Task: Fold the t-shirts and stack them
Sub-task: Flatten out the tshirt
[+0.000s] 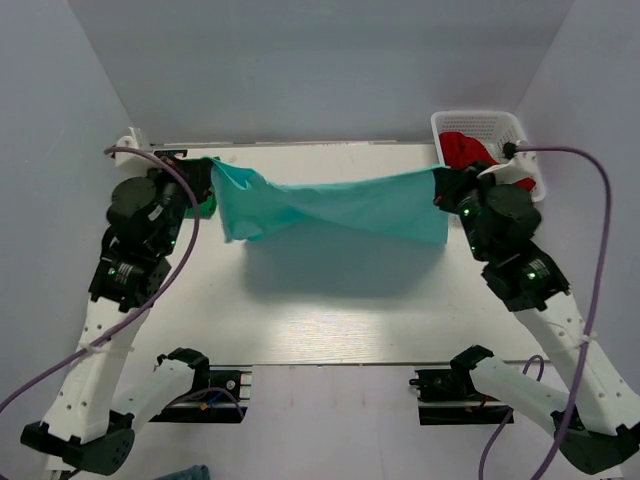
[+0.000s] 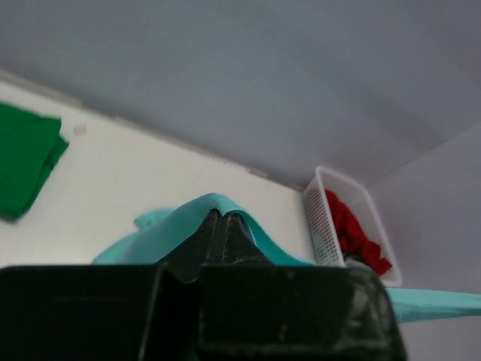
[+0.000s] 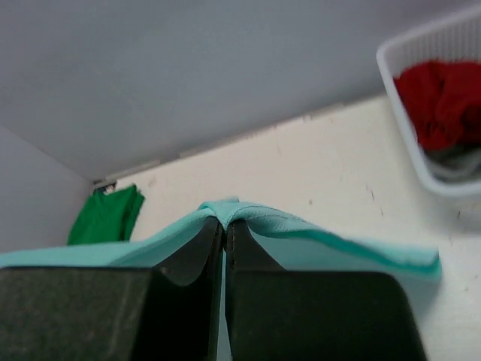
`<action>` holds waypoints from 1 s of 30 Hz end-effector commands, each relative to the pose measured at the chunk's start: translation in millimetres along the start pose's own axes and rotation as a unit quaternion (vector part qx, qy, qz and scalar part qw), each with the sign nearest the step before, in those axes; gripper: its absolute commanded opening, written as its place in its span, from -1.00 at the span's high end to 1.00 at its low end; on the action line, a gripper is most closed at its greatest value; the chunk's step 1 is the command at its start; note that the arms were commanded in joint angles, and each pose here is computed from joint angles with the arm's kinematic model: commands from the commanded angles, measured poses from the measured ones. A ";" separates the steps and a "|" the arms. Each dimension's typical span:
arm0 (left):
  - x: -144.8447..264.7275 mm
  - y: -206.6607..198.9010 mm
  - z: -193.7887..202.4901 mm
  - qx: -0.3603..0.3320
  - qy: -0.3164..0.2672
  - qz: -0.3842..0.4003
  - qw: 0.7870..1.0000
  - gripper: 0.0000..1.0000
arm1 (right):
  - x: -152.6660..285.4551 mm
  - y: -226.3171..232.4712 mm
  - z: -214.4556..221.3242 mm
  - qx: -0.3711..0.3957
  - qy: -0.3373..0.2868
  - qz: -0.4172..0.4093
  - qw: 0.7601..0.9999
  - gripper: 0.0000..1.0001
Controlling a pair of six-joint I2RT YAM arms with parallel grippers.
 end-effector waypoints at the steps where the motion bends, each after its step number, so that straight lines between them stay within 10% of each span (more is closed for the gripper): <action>1: 39.3 -14.4 -56.6 -0.028 -0.091 0.055 0.994 1.00 | 29.6 25.2 -64.7 0.012 -0.094 -0.043 0.995 1.00; 18: 203.7 -49.7 -198.3 -0.091 -0.297 0.225 0.924 1.00 | 180.0 68.9 -175.0 0.022 -0.163 -0.293 0.942 1.00; 30: 90.1 -59.3 -168.9 -0.107 -0.212 0.166 0.957 1.00 | 93.9 47.3 -135.9 0.032 -0.171 -0.121 0.977 1.00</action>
Point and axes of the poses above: each gripper's point midway between its finger pads, its own x axis back along the fingers, its own y axis along the line the jaws close on, z = x × y, the point moved 9 cm from there along x, back along the fingers, and after that the axes turned 10 degrees about -x, right-handed, at the moved point
